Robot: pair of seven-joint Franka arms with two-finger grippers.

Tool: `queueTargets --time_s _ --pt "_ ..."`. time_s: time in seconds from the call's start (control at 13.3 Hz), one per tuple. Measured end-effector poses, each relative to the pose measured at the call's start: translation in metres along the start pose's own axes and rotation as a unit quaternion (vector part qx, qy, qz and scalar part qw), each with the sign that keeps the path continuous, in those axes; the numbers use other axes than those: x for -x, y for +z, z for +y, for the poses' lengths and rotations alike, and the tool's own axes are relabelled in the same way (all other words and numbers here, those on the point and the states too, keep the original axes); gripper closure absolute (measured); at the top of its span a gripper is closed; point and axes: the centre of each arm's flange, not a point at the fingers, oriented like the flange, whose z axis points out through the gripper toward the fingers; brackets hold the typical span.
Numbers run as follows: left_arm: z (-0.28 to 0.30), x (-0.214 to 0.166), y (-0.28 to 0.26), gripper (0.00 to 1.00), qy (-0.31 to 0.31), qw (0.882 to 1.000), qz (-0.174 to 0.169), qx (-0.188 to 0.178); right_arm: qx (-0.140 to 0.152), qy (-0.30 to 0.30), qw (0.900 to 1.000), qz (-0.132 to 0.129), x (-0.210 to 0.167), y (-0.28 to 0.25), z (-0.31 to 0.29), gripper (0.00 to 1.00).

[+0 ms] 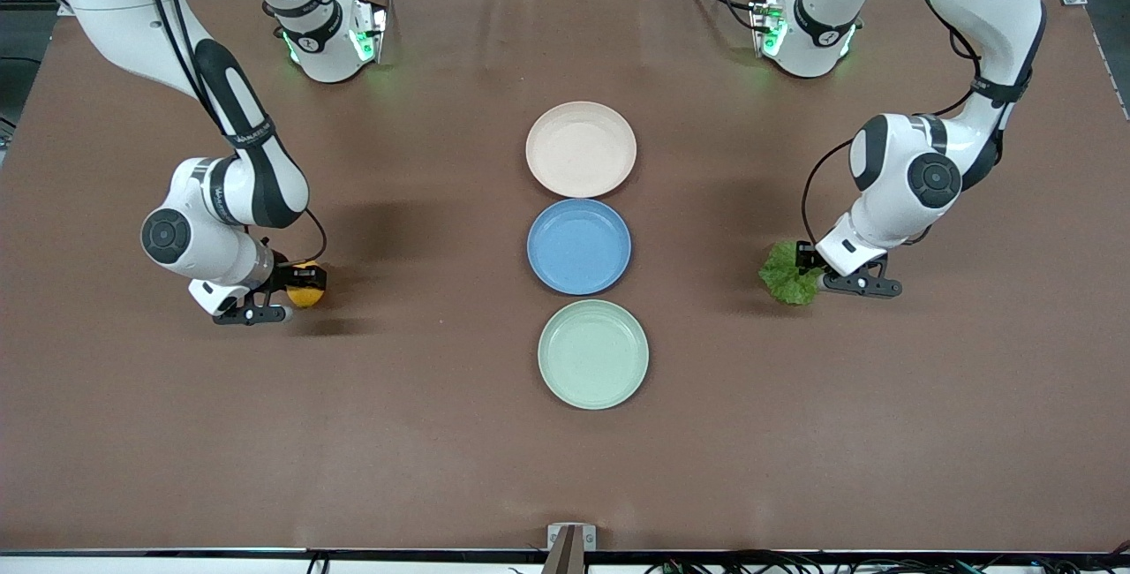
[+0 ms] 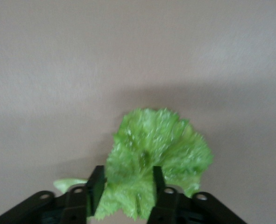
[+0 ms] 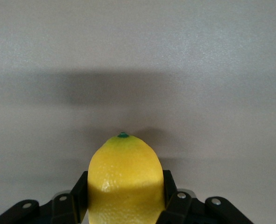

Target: Pick lemon and lettuce from plates

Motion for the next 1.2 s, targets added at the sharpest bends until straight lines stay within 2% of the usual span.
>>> queueTargets --time_s 0.23,0.3,0.45,0.53,0.68,0.9,1.2 --pt "0.000 -0.028 -0.042 0.11 0.001 1.000 0.023 -0.001 0.000 -0.005 1.000 0.000 0.000 0.000 0.000 0.36" --pt "0.001 -0.034 -0.064 0.01 0.001 1.000 0.022 -0.002 0.000 -0.006 1.000 0.000 0.000 0.000 0.001 0.31" --pt "0.001 -0.039 -0.113 0.00 0.002 1.000 0.013 -0.005 -0.001 -0.005 1.000 0.002 -0.002 -0.002 0.003 0.26" --pt "-0.001 -0.039 -0.139 0.00 -0.001 1.000 0.014 -0.007 -0.002 -0.006 1.000 0.003 -0.007 -0.009 0.003 0.16" --pt "-0.010 -0.035 -0.189 0.00 -0.009 1.000 0.018 -0.012 -0.010 -0.010 1.000 -0.015 -0.028 -0.048 -0.001 0.00" --pt "-0.014 -0.038 -0.254 0.00 -0.016 1.000 0.010 -0.014 -0.019 -0.011 0.999 -0.034 -0.055 -0.148 0.008 0.00" --pt "-0.013 -0.046 -0.317 0.00 -0.030 0.999 0.013 -0.013 0.027 -0.021 0.998 -0.052 -0.060 -0.240 0.028 0.00"
